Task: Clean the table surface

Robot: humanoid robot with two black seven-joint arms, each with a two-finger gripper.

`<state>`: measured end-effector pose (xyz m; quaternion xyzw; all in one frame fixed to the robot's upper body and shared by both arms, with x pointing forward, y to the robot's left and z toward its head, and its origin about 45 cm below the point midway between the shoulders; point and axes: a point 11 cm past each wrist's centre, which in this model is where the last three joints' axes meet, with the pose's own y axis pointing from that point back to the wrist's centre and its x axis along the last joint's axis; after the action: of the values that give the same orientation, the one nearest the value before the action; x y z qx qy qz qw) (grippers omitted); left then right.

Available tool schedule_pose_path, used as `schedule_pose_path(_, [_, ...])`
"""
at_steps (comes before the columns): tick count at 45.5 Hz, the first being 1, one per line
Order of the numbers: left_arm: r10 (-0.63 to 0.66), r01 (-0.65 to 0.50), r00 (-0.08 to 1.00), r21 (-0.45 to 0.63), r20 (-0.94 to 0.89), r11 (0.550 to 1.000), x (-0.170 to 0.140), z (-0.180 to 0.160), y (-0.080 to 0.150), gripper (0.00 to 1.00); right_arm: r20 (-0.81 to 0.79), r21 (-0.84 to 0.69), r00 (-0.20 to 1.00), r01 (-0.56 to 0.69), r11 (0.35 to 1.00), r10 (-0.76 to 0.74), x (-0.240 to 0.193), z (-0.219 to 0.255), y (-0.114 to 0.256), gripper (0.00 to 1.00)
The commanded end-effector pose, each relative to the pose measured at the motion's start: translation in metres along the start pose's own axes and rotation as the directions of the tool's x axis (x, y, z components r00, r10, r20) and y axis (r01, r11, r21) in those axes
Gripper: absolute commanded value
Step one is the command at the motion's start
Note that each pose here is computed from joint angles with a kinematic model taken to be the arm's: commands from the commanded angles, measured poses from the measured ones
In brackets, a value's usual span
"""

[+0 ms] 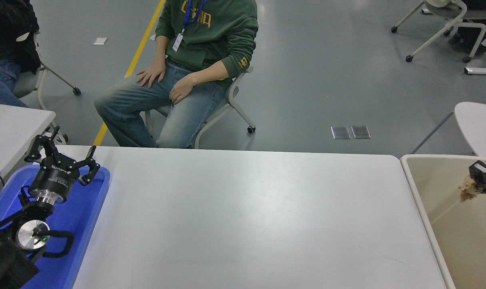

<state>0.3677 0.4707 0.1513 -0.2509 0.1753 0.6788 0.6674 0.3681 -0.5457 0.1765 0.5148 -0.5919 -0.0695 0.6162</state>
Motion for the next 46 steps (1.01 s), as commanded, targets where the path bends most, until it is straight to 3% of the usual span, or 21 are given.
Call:
schedule_pose_path(1, [0.0,0.0,1.0,0.0,0.0,1.0,0.0,0.0,0.0,1.0,-0.011,-0.078,0.997,-0.078,0.994,0.078,-0.017,0.019,-0.025,0.0])
schedule_pose_path(19, [0.0,0.0,1.0,0.001,0.001,1.0,0.0,0.0,0.0,1.0,-0.028,-0.119,0.994,-0.111,0.987,0.109,-0.046,0.026,-0.036,0.0])
schedule_pose_path(46, [0.0,0.0,1.0,0.0,0.0,1.0,0.0,0.0,0.0,1.0,-0.029,-0.12,0.994,-0.107,0.987,0.105,-0.052,0.025,-0.037,0.0])
